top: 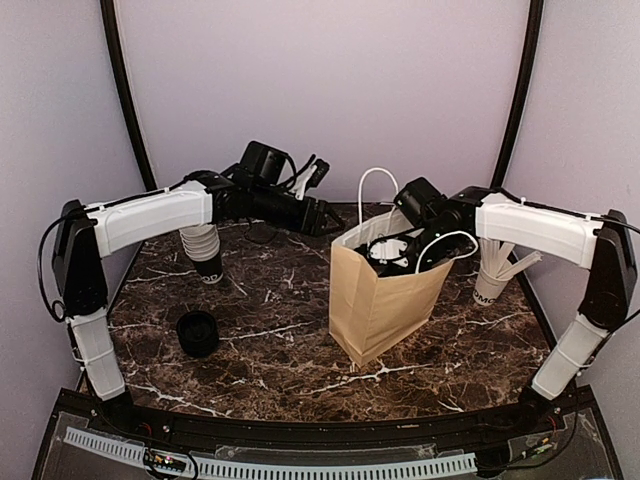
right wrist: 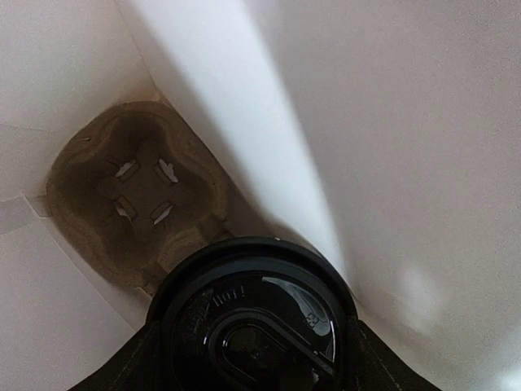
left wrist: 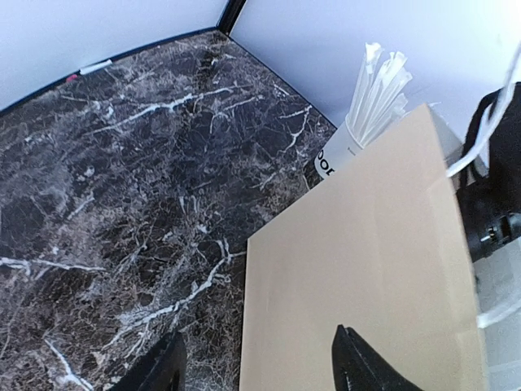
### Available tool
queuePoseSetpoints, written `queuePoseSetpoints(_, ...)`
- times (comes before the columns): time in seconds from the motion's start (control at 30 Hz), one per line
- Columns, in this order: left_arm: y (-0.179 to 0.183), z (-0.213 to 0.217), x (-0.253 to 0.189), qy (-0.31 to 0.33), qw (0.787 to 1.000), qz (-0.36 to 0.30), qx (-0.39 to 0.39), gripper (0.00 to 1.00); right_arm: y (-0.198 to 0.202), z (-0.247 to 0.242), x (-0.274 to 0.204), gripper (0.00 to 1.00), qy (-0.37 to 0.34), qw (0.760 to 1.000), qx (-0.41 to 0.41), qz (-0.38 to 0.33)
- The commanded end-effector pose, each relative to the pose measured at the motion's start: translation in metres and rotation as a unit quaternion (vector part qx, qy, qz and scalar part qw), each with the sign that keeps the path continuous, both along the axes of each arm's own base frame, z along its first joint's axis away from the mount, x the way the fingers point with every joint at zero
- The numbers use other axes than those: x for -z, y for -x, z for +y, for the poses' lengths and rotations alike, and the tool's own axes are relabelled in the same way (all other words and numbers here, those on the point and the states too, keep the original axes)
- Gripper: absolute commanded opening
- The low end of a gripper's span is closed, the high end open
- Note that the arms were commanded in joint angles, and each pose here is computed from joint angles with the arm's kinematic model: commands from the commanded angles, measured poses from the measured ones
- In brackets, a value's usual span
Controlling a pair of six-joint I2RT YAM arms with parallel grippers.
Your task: Pack the takeout coffee
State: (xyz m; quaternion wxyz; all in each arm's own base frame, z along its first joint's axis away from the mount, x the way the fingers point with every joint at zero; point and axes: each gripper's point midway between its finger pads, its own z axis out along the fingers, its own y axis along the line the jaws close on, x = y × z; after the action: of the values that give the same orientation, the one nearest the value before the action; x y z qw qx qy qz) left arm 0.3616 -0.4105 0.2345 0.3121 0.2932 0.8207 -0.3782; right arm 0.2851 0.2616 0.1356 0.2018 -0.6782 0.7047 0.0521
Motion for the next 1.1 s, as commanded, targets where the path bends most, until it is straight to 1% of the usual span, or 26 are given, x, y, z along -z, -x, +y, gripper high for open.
queuePoseSetpoints(0.0, 0.007, 0.021, -0.043, -0.013, 0.999, -0.043, -0.018, 0.64, 0.013, -0.040, 0.062, 0.34, 0.120, 0.988, 0.077, 0.052)
queuePoseSetpoints(0.1, 0.009, 0.023, -0.052, -0.010, 0.999, -0.048, -0.017, 0.64, 0.021, -0.036, 0.058, 0.34, 0.113, 0.989, 0.068, 0.062)
queuePoseSetpoints(0.2, 0.016, 0.018, -0.059, 0.004, 0.999, -0.050, 0.001, 0.64, 0.032, -0.036, 0.054, 0.36, 0.115, 0.992, 0.006, 0.043)
queuePoseSetpoints(0.27, 0.021, 0.016, -0.066, 0.016, 0.998, -0.052, 0.016, 0.64, 0.043, -0.043, 0.056, 0.40, 0.127, 0.990, -0.045, 0.041)
queuePoseSetpoints(0.3, 0.028, 0.013, -0.070, 0.025, 0.998, -0.051, 0.030, 0.64, 0.043, -0.045, 0.057, 0.42, 0.134, 0.989, -0.058, 0.034)
queuePoseSetpoints(0.37, 0.041, 0.005, -0.077, 0.030, 0.996, -0.052, 0.058, 0.64, 0.032, -0.048, 0.060, 0.43, 0.149, 0.988, -0.044, 0.016)
queuePoseSetpoints(0.4, 0.045, 0.002, -0.084, 0.031, 0.995, -0.064, 0.069, 0.64, 0.027, -0.046, 0.059, 0.42, 0.149, 0.988, -0.027, 0.018)
queuePoseSetpoints(0.43, 0.054, -0.001, -0.083, 0.023, 0.995, -0.061, 0.080, 0.64, 0.024, -0.042, 0.059, 0.41, 0.144, 0.989, -0.009, 0.028)
queuePoseSetpoints(0.47, 0.058, -0.003, -0.089, 0.021, 0.994, -0.071, 0.085, 0.64, 0.025, -0.037, 0.057, 0.41, 0.132, 0.990, 0.012, 0.046)
queuePoseSetpoints(0.53, 0.065, -0.003, -0.091, 0.007, 0.993, -0.077, 0.085, 0.64, 0.027, -0.031, 0.053, 0.41, 0.120, 0.990, 0.029, 0.066)
queuePoseSetpoints(0.6, 0.071, -0.003, -0.092, -0.001, 0.993, -0.081, 0.086, 0.64, 0.032, -0.027, 0.050, 0.41, 0.112, 0.990, 0.028, 0.076)
queuePoseSetpoints(0.67, 0.075, -0.001, -0.090, -0.007, 0.993, -0.083, 0.086, 0.64, 0.031, -0.027, 0.046, 0.43, 0.112, 0.991, 0.026, 0.067)
queuePoseSetpoints(1.0, 0.077, -0.001, -0.085, -0.012, 0.993, -0.081, 0.088, 0.64, 0.027, -0.018, 0.000, 0.63, 0.080, 0.996, 0.028, 0.039)
queuePoseSetpoints(1.07, 0.077, -0.002, -0.083, -0.012, 0.993, -0.078, 0.090, 0.64, 0.027, -0.016, -0.007, 0.70, 0.074, 0.996, 0.027, 0.038)
